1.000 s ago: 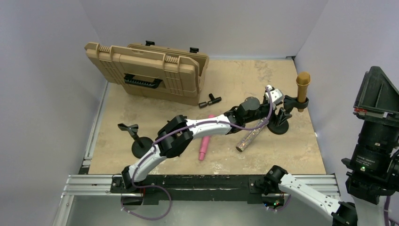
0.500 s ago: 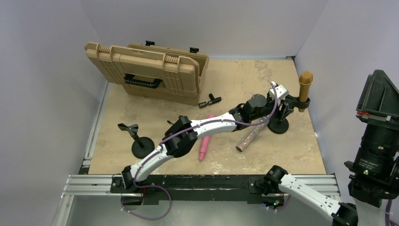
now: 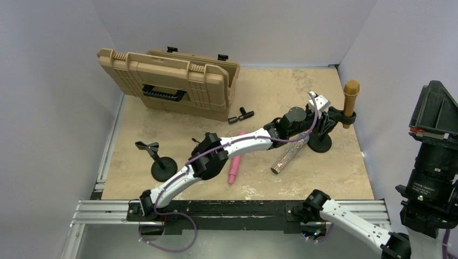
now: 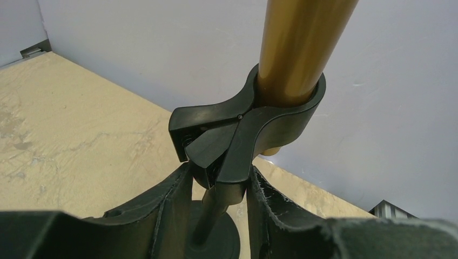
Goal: Remove the microphone from the stand
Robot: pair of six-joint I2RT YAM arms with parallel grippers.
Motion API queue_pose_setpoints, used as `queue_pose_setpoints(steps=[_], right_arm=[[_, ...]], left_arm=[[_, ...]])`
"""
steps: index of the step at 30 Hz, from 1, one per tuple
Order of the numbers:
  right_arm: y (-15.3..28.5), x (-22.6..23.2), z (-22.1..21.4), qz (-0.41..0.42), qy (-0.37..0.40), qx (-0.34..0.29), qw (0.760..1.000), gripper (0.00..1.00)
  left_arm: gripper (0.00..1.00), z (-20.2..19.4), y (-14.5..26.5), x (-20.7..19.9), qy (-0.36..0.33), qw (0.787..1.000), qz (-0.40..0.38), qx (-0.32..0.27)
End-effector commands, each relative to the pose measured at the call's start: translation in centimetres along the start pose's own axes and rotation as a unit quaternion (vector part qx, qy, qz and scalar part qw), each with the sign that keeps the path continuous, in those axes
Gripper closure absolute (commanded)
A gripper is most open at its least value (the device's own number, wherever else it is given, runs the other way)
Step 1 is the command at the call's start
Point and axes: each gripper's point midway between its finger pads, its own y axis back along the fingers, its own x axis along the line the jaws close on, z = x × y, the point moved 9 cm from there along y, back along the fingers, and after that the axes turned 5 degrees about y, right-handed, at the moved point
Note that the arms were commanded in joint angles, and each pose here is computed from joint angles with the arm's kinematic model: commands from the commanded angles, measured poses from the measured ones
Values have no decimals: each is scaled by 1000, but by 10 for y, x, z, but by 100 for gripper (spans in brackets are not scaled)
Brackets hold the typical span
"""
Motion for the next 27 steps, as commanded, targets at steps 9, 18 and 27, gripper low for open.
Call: queue_pose_setpoints(steps=[9, 18, 27], right_arm=[[-7, 7, -19, 18, 6, 20, 1000, 9], [-9, 7, -29, 17, 7, 28, 999, 9], [-9, 7, -29, 16, 0, 27, 1000, 9]], left_arm=[[100, 56, 6, -25, -10, 997, -33, -64], [100, 109, 21, -48, 37, 993, -56, -102], [100, 164, 47, -70, 39, 988, -83, -128]])
